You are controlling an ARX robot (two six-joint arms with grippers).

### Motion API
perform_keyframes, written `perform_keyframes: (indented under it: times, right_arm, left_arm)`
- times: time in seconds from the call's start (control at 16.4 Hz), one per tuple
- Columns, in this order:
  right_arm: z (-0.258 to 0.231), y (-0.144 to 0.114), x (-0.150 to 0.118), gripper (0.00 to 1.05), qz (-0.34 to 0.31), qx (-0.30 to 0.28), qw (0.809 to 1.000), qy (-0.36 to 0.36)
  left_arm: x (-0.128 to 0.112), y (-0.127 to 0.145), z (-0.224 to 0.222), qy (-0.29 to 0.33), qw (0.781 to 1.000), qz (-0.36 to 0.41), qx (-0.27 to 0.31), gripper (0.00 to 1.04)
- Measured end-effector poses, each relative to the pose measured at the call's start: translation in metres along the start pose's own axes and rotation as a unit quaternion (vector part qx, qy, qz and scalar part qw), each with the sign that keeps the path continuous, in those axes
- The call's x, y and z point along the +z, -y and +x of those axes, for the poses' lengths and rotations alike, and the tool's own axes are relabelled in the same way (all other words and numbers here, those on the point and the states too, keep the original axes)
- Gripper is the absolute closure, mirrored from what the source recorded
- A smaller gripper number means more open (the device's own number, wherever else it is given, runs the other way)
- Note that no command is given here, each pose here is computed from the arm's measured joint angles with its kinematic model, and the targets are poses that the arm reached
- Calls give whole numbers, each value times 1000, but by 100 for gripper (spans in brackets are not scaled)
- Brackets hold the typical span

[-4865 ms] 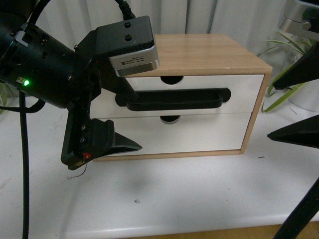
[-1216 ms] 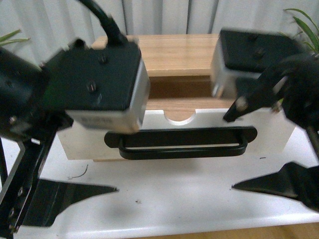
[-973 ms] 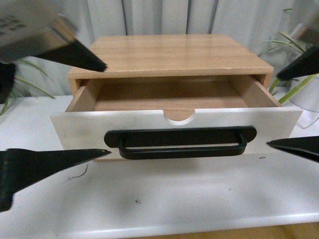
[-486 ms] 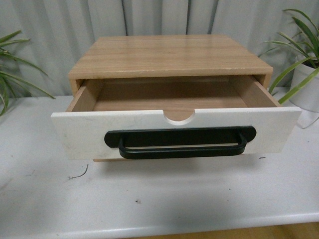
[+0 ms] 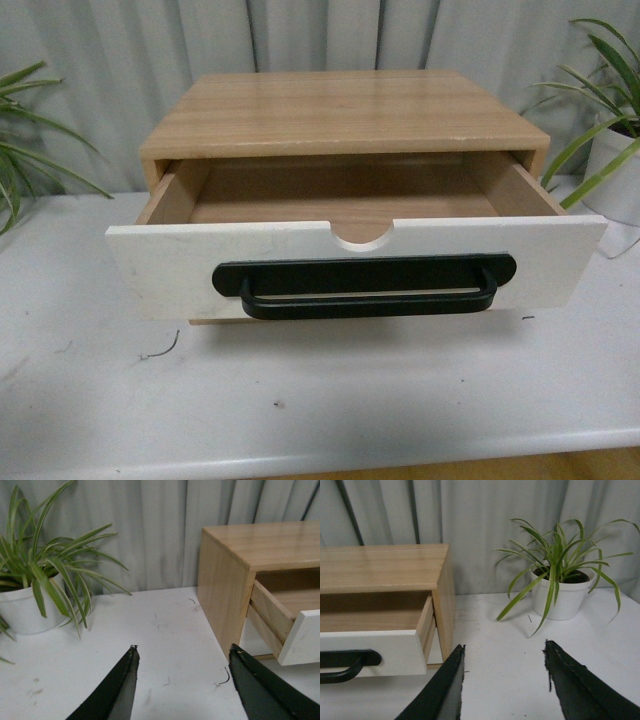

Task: Pull drawer

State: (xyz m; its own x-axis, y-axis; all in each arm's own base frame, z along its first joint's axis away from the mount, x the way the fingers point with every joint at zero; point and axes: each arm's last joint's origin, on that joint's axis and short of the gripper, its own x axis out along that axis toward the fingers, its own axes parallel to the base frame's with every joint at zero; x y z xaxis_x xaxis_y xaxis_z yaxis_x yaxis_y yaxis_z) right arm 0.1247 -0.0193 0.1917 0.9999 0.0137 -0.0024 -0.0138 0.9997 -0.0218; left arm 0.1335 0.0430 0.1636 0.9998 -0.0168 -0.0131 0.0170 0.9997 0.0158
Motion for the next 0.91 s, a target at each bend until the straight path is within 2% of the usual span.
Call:
perform_keyframes:
  times: [0.24, 0.3, 0.43, 0.67, 0.73, 0.79, 0.85, 0.91]
  right_arm:
    - [-7, -9, -10, 98, 3, -6, 1000, 0]
    - [-9, -16, -12, 103, 5, -11, 1000, 0]
    - [-10, -21, -13, 103, 5, 6, 1000, 1]
    - [-15, -20, -22, 103, 6, -8, 1000, 5]
    - [-15, -20, -21, 103, 5, -7, 1000, 7]
    - [-17, -20, -22, 103, 5, -7, 1000, 7]
    - [-24, -20, -28, 103, 6, -6, 1000, -21]
    - [-27, -20, -22, 103, 6, -7, 1000, 14]
  left_arm:
    - [6, 20, -9, 11, 1000, -4, 6, 98]
    - [6, 24, -11, 9, 1000, -4, 7, 103]
    - [7, 28, -14, 11, 1000, -5, 6, 103]
    - [7, 41, -19, 12, 1000, -6, 10, 103]
    - [8, 45, -21, 16, 1000, -6, -6, 103]
    - [7, 43, -22, 11, 1000, -6, 8, 103]
    - [7, 43, -23, 13, 1000, -6, 10, 103]
    - [7, 43, -24, 12, 1000, -6, 9, 103]
